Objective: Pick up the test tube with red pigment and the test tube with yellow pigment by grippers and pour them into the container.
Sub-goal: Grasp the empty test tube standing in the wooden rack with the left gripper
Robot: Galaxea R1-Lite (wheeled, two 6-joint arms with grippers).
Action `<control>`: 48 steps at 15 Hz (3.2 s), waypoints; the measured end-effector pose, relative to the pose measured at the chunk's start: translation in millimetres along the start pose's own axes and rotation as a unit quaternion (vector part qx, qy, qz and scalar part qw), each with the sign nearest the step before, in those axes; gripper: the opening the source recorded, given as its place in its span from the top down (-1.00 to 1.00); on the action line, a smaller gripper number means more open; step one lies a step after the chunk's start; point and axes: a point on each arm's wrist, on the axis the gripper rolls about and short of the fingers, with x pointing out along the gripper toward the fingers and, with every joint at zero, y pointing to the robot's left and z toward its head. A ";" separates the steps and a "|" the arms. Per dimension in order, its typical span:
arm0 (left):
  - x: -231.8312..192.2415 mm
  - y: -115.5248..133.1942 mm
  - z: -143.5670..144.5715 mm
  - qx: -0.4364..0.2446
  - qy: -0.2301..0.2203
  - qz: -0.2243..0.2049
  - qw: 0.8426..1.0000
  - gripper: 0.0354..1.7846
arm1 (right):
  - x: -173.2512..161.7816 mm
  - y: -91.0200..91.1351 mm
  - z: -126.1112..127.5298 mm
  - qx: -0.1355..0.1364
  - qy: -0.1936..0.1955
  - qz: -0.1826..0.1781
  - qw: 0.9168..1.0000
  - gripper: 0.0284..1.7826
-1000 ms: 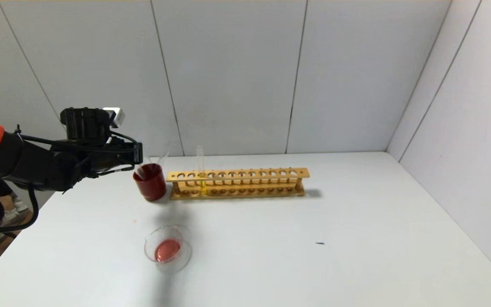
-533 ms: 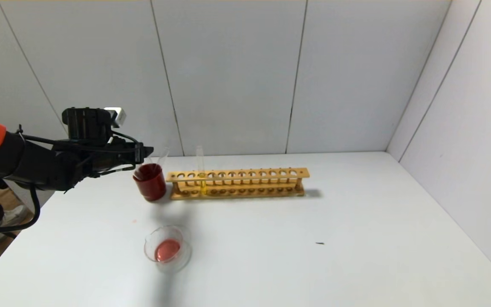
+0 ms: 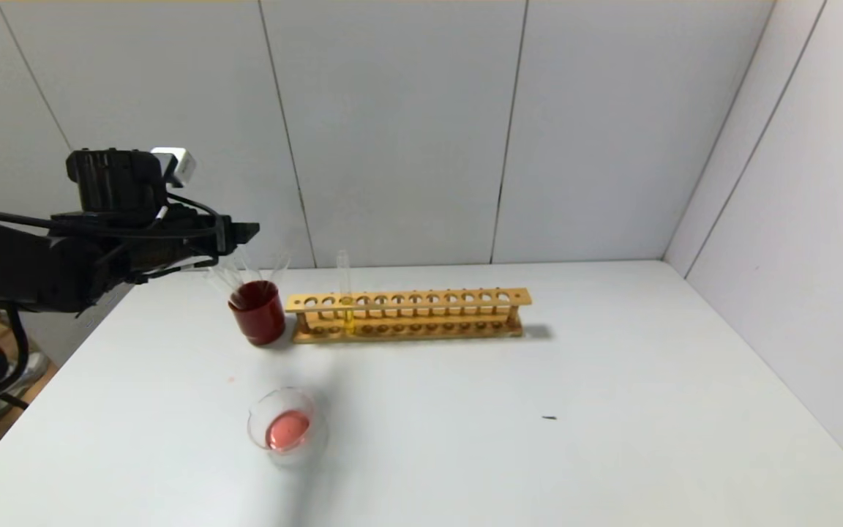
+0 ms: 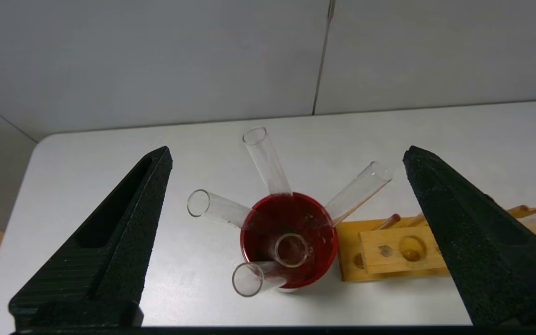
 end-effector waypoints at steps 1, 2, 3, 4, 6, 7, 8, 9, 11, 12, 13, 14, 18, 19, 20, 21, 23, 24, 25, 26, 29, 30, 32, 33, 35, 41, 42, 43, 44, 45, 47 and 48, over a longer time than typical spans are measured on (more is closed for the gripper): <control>-8.4 -1.4 5.7 0.001 -0.005 -0.001 1.000 -0.96 | 0.0 0.0 0.0 0.000 0.000 0.000 1.000 -0.96; -18.9 -3.7 12.2 0.002 -0.010 -0.005 1.000 -0.96 | 0.0 0.0 0.0 0.000 0.000 0.000 1.000 -0.96; -31.2 -7.3 18.7 0.003 -0.015 -0.010 1.000 -0.96 | 0.0 0.0 0.0 0.000 0.000 0.000 1.000 -0.96; -43.5 -10.8 23.8 0.004 -0.019 -0.015 1.000 -0.96 | 0.0 0.0 0.0 0.000 0.000 0.000 1.000 -0.96; -71.7 -17.0 30.6 0.006 -0.025 -0.025 0.999 -0.96 | 0.0 0.0 0.0 0.000 0.000 0.000 1.000 -0.96; -84.9 -18.1 30.8 0.007 -0.027 -0.028 0.999 -0.96 | 0.0 0.0 0.0 0.000 0.000 0.000 1.000 -0.96; -98.1 -18.3 30.3 0.007 -0.030 -0.030 0.999 -0.96 | 0.0 0.0 0.0 0.000 0.000 0.000 1.000 -0.96; -111.7 -18.2 29.6 0.008 -0.034 -0.031 0.999 -0.96 | 0.0 0.0 0.0 0.000 0.000 0.000 1.000 -0.96; -140.0 -17.1 27.3 0.011 -0.040 -0.034 0.999 -0.96 | 0.0 0.0 0.0 0.000 0.000 0.000 1.000 -0.96; -152.5 -16.6 25.1 0.013 -0.040 -0.036 0.998 -0.96 | 0.0 0.0 0.0 0.000 0.000 0.000 1.000 -0.96; -164.0 -15.9 22.0 0.015 -0.038 -0.037 0.998 -0.96 | 0.0 0.0 0.0 0.000 0.000 0.000 1.000 -0.96; -172.8 -15.6 20.0 0.017 -0.039 -0.038 0.998 -0.96 | 0.0 0.0 0.0 0.000 0.000 0.000 1.000 -0.96; -191.9 -28.8 20.8 0.027 -0.053 -0.076 0.995 -0.96 | 0.0 0.0 0.0 0.000 0.000 0.000 1.000 -0.96; -193.7 -34.4 21.5 0.030 -0.056 -0.092 0.994 -0.96 | 0.0 0.0 0.0 0.000 0.000 0.000 1.000 -0.96; -194.3 -40.8 21.5 0.033 -0.056 -0.109 0.992 -0.96 | 0.0 0.0 0.0 0.000 0.000 0.000 1.000 -0.96; -192.7 -46.0 20.8 0.036 -0.053 -0.121 0.991 -0.96 | 0.0 0.0 0.0 0.000 0.000 0.000 1.000 -0.96; -182.1 -53.4 18.9 0.038 -0.041 -0.132 0.990 -0.96 | 0.0 0.0 0.0 0.000 0.000 0.000 1.000 -0.96; -174.1 -56.6 17.9 0.038 -0.031 -0.135 0.990 -0.96 | 0.0 0.0 0.0 0.000 0.000 0.000 1.000 -0.96; -165.2 -60.1 16.5 0.039 -0.022 -0.136 0.990 -0.96 | 0.0 0.0 0.0 0.000 0.000 0.000 1.000 -0.96; -156.1 -65.9 14.2 0.041 -0.012 -0.143 0.989 -0.96 | 0.0 0.0 0.0 0.000 0.000 0.000 1.000 -0.96; -124.8 -83.1 5.7 0.046 0.003 -0.156 0.987 -0.96 | 0.0 0.0 0.0 0.000 0.000 0.000 1.000 -0.96; -111.7 -88.2 2.9 0.046 0.002 -0.158 0.986 -0.96 | 0.0 0.0 0.0 0.000 0.000 0.000 1.000 -0.96; -84.2 -97.8 -3.5 0.040 -0.002 -0.159 0.986 -0.96 | 0.0 0.0 0.0 0.000 0.000 0.000 1.000 -0.96; -70.7 -102.2 -6.9 0.035 -0.003 -0.160 0.987 -0.96 | 0.0 0.0 0.0 0.000 0.000 0.000 1.000 -0.96; -44.8 -110.4 -14.8 0.029 0.007 -0.159 0.987 -0.96 | 0.0 0.0 0.0 0.000 0.000 0.000 1.000 -0.96; 15.4 -127.4 -28.2 0.030 0.033 -0.153 0.987 -0.96 | 0.0 0.0 0.0 0.000 0.000 0.000 1.000 -0.96; 22.0 -128.6 -31.7 0.031 0.037 -0.152 0.987 -0.96 | 0.0 0.0 0.0 0.000 0.000 0.000 1.000 -0.96; 27.7 -129.5 -35.5 0.031 0.042 -0.151 0.987 -0.96 | 0.0 0.0 0.0 0.000 0.000 0.000 1.000 -0.96; 33.1 -130.6 -38.7 0.032 0.045 -0.150 0.987 -0.96 | 0.0 0.0 0.0 0.000 0.000 0.000 1.000 -0.96; 37.3 -131.4 -41.5 0.032 0.048 -0.149 0.987 -0.96 | 0.0 0.0 0.0 0.000 0.000 0.000 1.000 -0.96; 43.6 -132.9 -47.6 0.033 0.054 -0.149 0.987 -0.96 | 0.0 0.0 0.0 0.000 0.000 0.000 1.000 -0.96; 46.0 -133.5 -49.8 0.034 0.056 -0.148 0.987 -0.96 | 0.0 0.0 0.0 0.000 0.000 0.000 1.000 -0.96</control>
